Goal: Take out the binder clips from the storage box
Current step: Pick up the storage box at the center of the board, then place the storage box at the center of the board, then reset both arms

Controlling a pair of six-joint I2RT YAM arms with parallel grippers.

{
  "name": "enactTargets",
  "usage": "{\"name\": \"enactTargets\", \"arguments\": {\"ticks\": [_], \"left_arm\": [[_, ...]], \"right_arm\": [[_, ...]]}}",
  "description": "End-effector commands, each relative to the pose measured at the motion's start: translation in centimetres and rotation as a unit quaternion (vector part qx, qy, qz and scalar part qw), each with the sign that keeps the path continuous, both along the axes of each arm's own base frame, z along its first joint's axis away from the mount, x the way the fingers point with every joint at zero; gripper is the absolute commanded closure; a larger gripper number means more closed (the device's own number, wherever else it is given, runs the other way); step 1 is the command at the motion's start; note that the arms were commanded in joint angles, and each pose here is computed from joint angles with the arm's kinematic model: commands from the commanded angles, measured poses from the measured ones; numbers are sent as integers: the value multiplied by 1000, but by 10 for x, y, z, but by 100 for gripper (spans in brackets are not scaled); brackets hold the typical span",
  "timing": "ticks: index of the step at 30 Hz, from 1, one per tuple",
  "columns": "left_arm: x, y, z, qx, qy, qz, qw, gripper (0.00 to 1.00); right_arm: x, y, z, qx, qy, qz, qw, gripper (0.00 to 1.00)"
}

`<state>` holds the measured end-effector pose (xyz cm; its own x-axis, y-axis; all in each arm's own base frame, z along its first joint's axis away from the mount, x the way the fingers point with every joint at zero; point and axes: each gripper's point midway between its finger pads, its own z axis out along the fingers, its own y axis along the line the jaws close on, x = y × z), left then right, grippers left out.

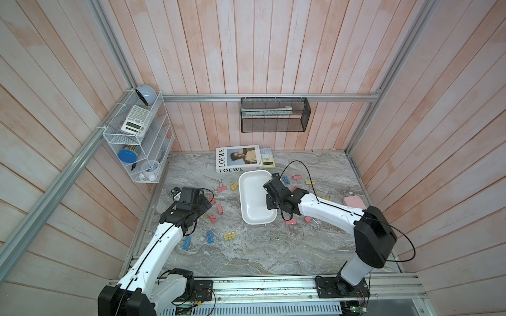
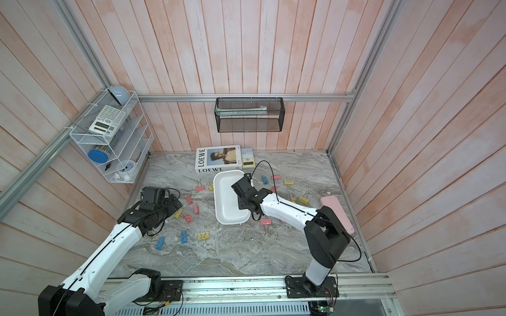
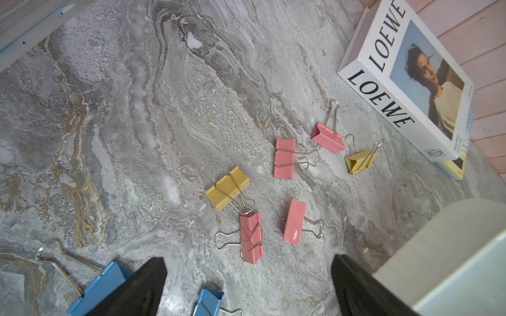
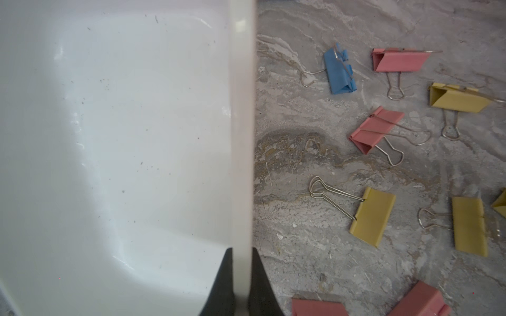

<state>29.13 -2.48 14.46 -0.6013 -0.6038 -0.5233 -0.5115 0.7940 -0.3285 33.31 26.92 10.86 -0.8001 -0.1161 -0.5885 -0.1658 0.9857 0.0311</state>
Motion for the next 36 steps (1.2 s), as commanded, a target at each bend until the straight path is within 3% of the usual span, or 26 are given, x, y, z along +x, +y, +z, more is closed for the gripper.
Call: {"name": "enactTargets", "arguments": {"ticks": [1, 6, 8, 10, 13, 18, 23, 27, 31, 36], "left_arm": [[9, -6, 16, 16, -19, -17, 1000, 0], [10, -12, 21, 9, -27, -28, 999, 0], [10, -15, 23, 6, -28, -32, 999, 0], [12, -16, 26, 5, -32, -36, 999, 0], [14, -19, 31, 5, -39, -45, 998, 0], [15, -9, 32, 42, -40, -44, 997, 0], [21, 15, 29, 110, -61, -9, 992, 0], [29, 36, 27, 178, -116, 20, 977, 0], [35, 50, 28, 248, -164, 25, 954, 0], [49, 59, 33, 307, -216, 18, 927, 0]], "right_arm": [[-1, 5, -7, -7, 42, -4, 999, 96], [-3, 6, -33, 2, 116, -8, 993, 91], [-5, 4, -40, 13, 148, -9, 989, 75], [-4, 2, -40, 20, 154, -9, 988, 67], [-1, -3, -31, 18, 135, -11, 991, 46], [8, -26, -9, -4, 93, -14, 996, 27], [21, -78, 39, -41, -21, -71, 996, 2], [33, -127, 75, -56, -135, -120, 982, 2], [39, -177, 92, -73, -209, -154, 963, 2], [37, -234, 82, -118, -266, -191, 937, 2]]}}
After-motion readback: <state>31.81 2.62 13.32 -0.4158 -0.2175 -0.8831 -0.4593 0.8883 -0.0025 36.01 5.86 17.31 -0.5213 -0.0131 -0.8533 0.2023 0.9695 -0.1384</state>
